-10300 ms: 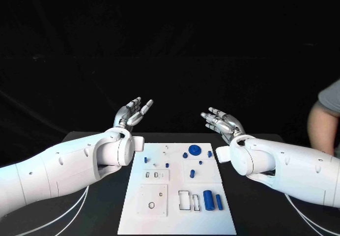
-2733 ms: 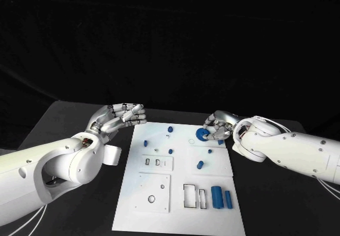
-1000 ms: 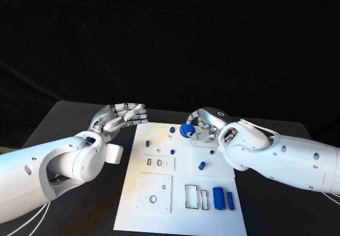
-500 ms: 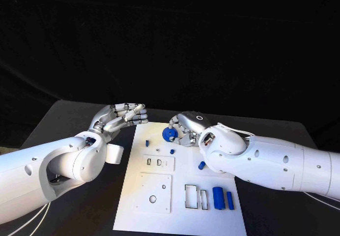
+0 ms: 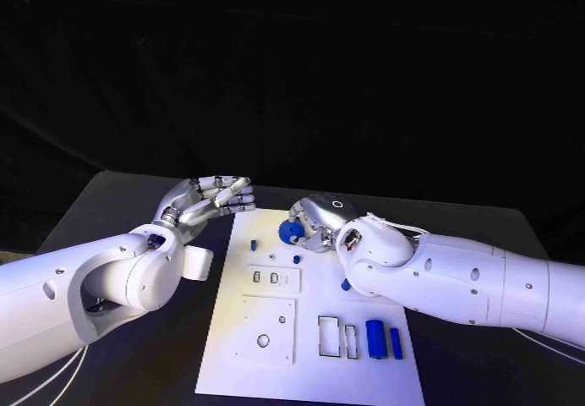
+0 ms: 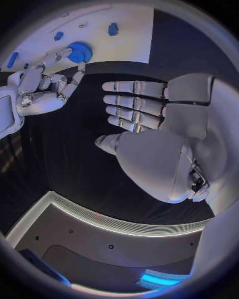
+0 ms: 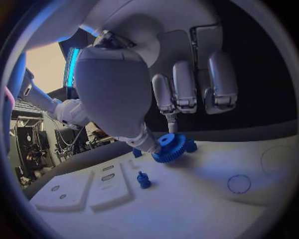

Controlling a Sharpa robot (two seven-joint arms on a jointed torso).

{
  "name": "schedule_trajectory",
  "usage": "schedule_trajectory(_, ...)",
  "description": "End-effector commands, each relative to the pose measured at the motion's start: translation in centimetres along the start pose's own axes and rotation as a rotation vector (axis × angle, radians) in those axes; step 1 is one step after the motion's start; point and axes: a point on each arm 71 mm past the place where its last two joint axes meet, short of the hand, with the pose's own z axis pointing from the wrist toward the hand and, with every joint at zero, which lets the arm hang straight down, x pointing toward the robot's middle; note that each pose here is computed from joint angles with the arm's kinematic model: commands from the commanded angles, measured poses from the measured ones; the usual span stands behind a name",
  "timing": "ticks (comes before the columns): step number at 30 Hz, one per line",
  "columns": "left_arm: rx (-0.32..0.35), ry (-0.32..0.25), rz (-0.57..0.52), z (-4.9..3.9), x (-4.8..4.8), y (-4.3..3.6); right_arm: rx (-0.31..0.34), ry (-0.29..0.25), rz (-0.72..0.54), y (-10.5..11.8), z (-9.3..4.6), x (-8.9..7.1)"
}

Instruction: Assemble the parts on the task board

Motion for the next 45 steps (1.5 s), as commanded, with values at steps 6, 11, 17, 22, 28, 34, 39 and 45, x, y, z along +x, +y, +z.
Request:
schedule_trajectory(6,0.01,0.015,-0.008,0.04,0.2,-0.2,0.002,0.014,-0.045,0.2,0.2,0.2)
schedule_trajectory(11,0.009,0.014,-0.008,0.03,0.18,-0.2,0.005,0.048,-0.056,0.0,0.4,0.5)
schedule_trajectory(17,0.008,0.015,-0.008,0.02,0.19,-0.2,0.019,0.071,-0.065,-0.2,0.5,0.7)
schedule_trajectory(22,0.008,0.014,-0.007,0.01,0.14,-0.19,0.035,0.062,-0.065,-0.5,0.4,0.7)
schedule_trajectory(28,0.008,0.012,-0.007,0.01,0.1,-0.2,0.027,0.053,-0.048,-0.4,0.3,0.6)
schedule_trajectory(34,0.006,0.012,-0.007,0.01,0.08,-0.18,0.042,0.102,0.006,-0.6,0.2,0.9)
schedule_trajectory(39,0.005,0.01,-0.006,0.0,0.04,-0.18,0.068,0.154,0.049,-1.1,0.1,1.3)
schedule_trajectory(45,0.006,0.009,-0.005,-0.01,0.03,-0.19,0.084,0.182,0.062,-1.5,0.1,1.5)
